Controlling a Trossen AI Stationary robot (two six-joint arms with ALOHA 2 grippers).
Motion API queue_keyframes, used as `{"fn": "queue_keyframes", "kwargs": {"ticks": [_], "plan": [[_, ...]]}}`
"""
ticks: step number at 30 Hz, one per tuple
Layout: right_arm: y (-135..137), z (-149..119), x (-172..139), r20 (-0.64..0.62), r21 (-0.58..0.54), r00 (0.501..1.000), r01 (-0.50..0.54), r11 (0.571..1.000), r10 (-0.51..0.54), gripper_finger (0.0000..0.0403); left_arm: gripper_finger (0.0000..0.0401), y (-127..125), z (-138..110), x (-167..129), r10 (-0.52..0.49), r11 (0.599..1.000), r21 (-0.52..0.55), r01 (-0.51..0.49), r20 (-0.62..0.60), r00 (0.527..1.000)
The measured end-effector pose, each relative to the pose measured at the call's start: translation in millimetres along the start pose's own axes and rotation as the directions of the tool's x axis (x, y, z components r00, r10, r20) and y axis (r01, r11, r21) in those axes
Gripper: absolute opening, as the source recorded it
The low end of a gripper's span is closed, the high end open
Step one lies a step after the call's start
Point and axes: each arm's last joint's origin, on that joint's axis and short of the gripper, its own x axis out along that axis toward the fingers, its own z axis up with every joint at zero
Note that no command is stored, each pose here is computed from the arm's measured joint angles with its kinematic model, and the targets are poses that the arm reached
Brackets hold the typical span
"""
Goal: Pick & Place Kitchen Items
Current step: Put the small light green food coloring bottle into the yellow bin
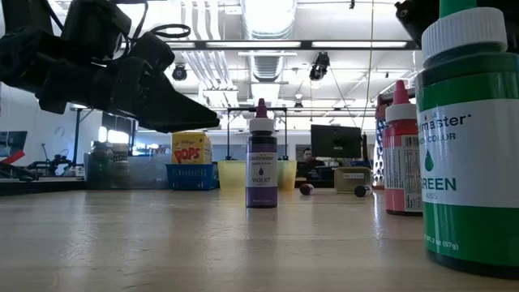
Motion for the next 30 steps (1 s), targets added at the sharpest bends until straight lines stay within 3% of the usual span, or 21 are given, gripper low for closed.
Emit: {"fn": "queue_keyframes", "kwargs": {"ticks": [2,7,10,13,16,30], "plan": [[0,0,-1,0.0,0.009,1.0,-0.001,1.0,0.001,0.0212,0.025,2,0,0,0.044,0.999,-0.001,-0.044,0.002,0.999],[0,1,-1,-0.002,0.03,1.0,-0.005,1.0,0.005,0.0208,0.025,10,1,-1,0.314,0.95,-0.013,-0.313,0.012,0.949],[0,0,-1,-0.007,0.027,1.0,-0.006,1.0,0.006,0.0201,0.025,17,3,-4,0.538,0.842,-0.069,-0.535,0.03,0.843],[0,-1,-1,-0.02,0.026,1.0,-0.008,1.0,0.009,0.0195,0.025,21,1,-7,0.666,0.745,-0.064,-0.664,0.021,0.745],[0,0,-2,-0.029,0.042,0.999,-0.012,0.999,0.013,0.0191,0.025,22,1,-8,0.701,0.712,-0.061,-0.699,0.019,0.712],[4,2,3,-0.077,0.068,0.996,-0.028,0.997,0.033,0.0211,0.025,22,1,-8,0.701,0.712,-0.061,-0.699,0.019,0.713]]}}
